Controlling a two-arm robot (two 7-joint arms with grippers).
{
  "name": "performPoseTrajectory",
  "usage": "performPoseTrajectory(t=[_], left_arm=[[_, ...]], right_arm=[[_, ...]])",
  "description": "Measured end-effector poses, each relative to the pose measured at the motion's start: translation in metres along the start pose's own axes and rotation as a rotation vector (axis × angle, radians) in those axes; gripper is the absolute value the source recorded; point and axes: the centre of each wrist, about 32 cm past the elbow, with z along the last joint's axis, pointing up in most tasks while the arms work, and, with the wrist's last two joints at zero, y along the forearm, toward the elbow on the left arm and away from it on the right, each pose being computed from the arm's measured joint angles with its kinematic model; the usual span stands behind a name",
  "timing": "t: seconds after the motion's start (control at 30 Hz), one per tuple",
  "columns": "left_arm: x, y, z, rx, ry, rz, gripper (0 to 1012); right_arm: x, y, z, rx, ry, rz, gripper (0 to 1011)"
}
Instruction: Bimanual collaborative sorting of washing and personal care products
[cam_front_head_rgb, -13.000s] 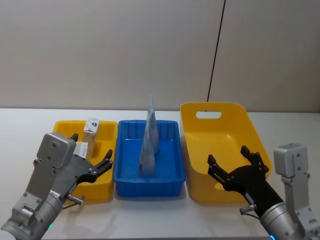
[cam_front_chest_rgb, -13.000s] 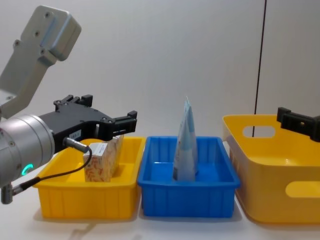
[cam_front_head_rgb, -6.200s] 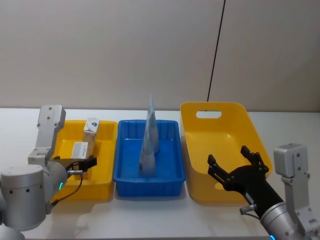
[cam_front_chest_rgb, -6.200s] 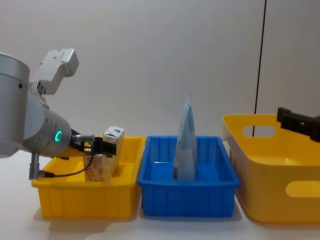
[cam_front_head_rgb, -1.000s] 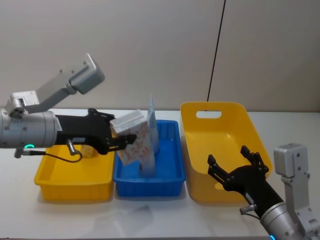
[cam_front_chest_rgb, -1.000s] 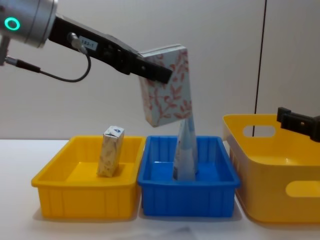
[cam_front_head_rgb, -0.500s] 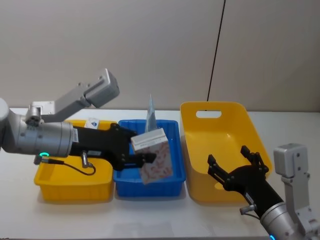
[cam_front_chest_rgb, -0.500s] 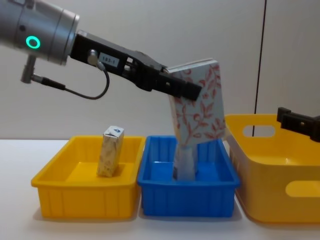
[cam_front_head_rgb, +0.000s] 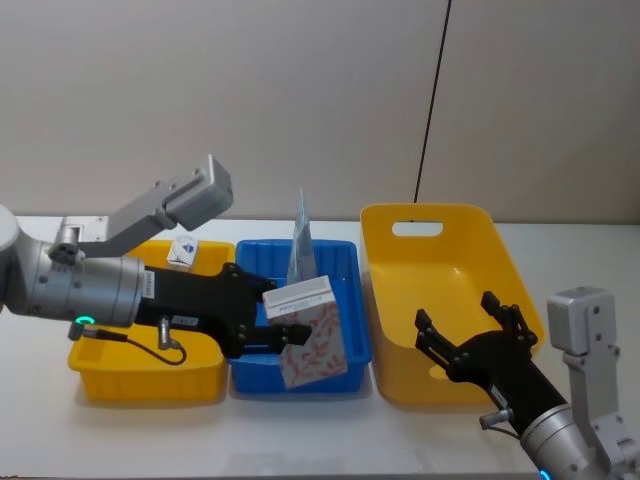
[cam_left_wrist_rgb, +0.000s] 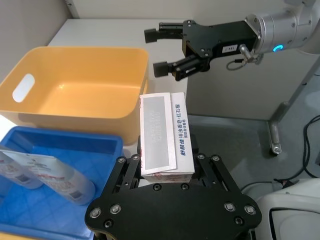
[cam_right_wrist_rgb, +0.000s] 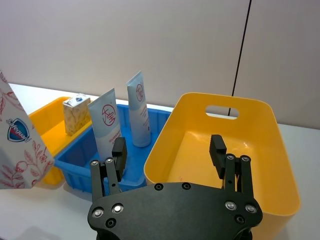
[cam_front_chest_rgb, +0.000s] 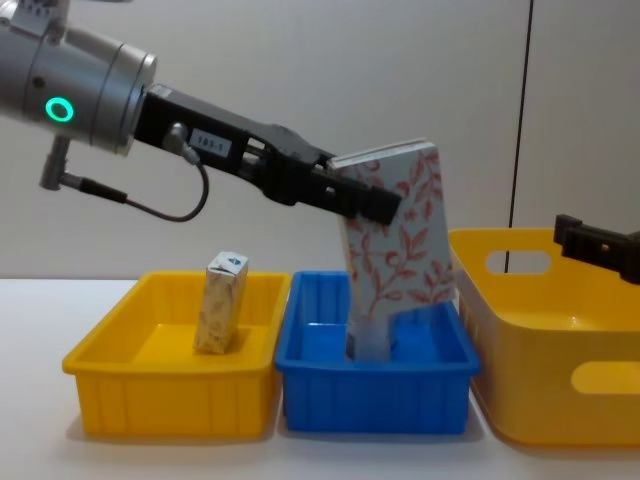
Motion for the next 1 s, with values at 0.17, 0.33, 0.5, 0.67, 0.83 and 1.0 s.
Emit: performPoseTrajectory(t=[0.17,0.33,0.5,0.67,0.83,1.0], left_arm=[[-0.0026,0.0048,-0.0042,0.007,0.004,-0.004,394],[-0.0057,0.0095,-0.0077,0.012,0.005,-0.004,394],[-0.0085,0.0148,-0.0106,0.014,0.003,0.001,394],[-0.0100,0.0185,-0.0123,0.017,0.000,0.006,394],[-0.0112,0.0212,-0.0134,0.019,-0.002,0.010,394],[-0.0119,0.0228,-0.0143,0.020,-0.003,0.012,394]], right_arm=[[0.000,0.000,0.000,0.000,0.000,0.000,1002],[0.000,0.000,0.000,0.000,0.000,0.000,1002],[0.000,0.000,0.000,0.000,0.000,0.000,1002],[0.000,0.000,0.000,0.000,0.000,0.000,1002],[0.000,0.000,0.000,0.000,0.000,0.000,1002],[0.000,0.000,0.000,0.000,0.000,0.000,1002]])
